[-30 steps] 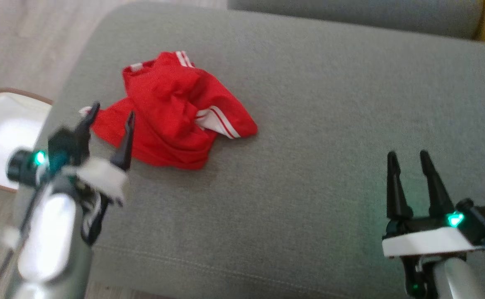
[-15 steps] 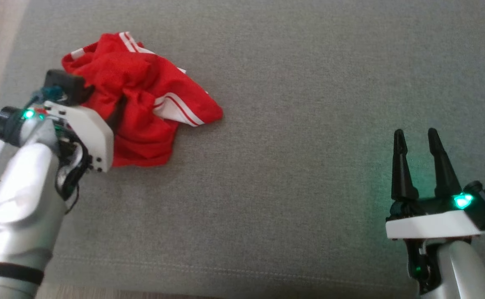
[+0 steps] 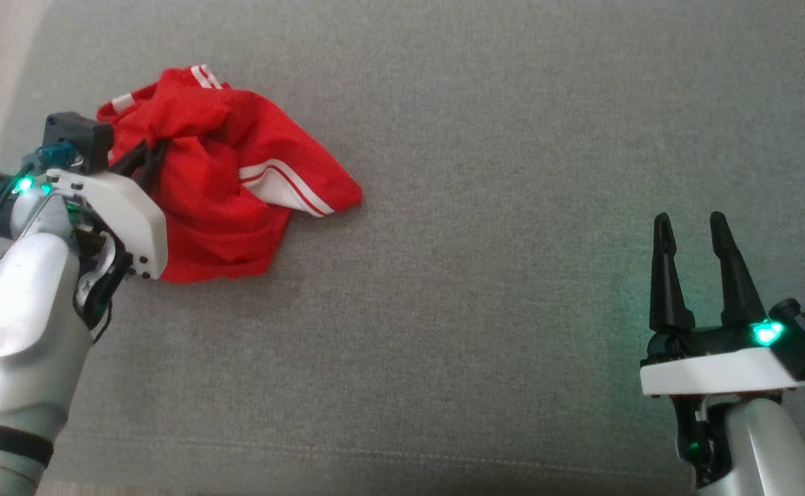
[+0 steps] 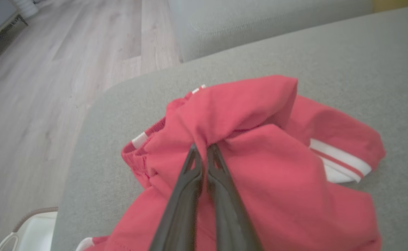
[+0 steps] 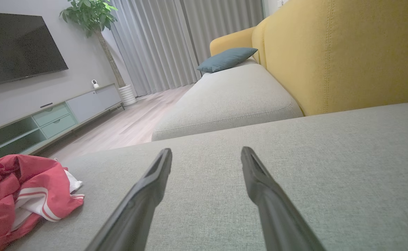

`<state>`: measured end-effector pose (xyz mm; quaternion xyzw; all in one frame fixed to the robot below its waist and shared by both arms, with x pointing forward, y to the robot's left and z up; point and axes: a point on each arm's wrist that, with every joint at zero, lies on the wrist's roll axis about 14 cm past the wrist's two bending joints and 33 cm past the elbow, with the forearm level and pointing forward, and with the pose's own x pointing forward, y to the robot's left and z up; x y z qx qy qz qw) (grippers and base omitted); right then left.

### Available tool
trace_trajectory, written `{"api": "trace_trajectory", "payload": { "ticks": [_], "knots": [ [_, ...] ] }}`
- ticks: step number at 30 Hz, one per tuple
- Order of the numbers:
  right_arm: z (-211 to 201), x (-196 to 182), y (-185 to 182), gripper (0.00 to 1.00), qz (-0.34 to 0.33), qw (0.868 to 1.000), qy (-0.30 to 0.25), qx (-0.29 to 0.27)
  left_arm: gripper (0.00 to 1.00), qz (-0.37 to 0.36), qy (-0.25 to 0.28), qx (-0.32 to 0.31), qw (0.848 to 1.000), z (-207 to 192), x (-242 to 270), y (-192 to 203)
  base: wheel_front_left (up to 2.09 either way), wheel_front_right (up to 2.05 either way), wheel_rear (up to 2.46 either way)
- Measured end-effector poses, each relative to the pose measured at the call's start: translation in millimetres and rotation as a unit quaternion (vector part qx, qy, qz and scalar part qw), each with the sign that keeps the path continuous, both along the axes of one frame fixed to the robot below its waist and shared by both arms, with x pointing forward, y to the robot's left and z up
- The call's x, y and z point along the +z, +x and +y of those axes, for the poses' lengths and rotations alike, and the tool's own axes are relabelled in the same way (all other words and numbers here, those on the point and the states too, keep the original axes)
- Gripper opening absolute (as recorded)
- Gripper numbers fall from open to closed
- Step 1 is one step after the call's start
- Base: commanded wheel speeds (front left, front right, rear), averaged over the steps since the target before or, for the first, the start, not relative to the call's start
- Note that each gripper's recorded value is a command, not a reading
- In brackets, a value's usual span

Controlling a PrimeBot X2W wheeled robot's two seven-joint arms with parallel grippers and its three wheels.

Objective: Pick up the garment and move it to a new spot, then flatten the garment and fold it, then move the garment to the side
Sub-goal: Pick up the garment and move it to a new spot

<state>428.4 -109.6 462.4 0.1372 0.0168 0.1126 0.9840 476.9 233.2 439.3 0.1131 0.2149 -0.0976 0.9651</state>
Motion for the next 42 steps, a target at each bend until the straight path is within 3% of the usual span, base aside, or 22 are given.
{"api": "trace_trajectory", "payload": {
  "ticks": [8, 13, 17, 29, 42],
  "knots": [
    [4, 28, -11, 1.0, -0.032, 0.999, 0.01, 0.006, 0.0, -0.153, 0.002, 0.002, 0.988, 0, 84, 4, 0.0, 0.0, 0.0],
    [3, 34, -28, 1.0, -0.035, 0.999, 0.013, 0.005, 0.0, -0.306, -0.013, 0.006, 0.952, -6, 174, -2, 0.0, 0.0, 0.0],
    [4, 38, -39, 1.0, -0.038, 0.999, 0.015, 0.007, 0.0, -0.376, -0.022, -0.017, 0.926, -26, 218, -20, 0.0, 0.0, 0.0],
    [-12, 48, -50, 1.0, -0.052, 0.998, 0.017, -0.015, 0.0, -0.401, -0.07, -0.081, 0.91, -87, 237, -42, 0.0, 0.0, 0.0],
    [-55, 56, -69, 1.0, -0.063, 0.995, 0.013, -0.081, 0.0, -0.343, -0.184, -0.231, 0.892, -233, 218, -51, 0.0, 0.0, 0.0]
  ]
}}
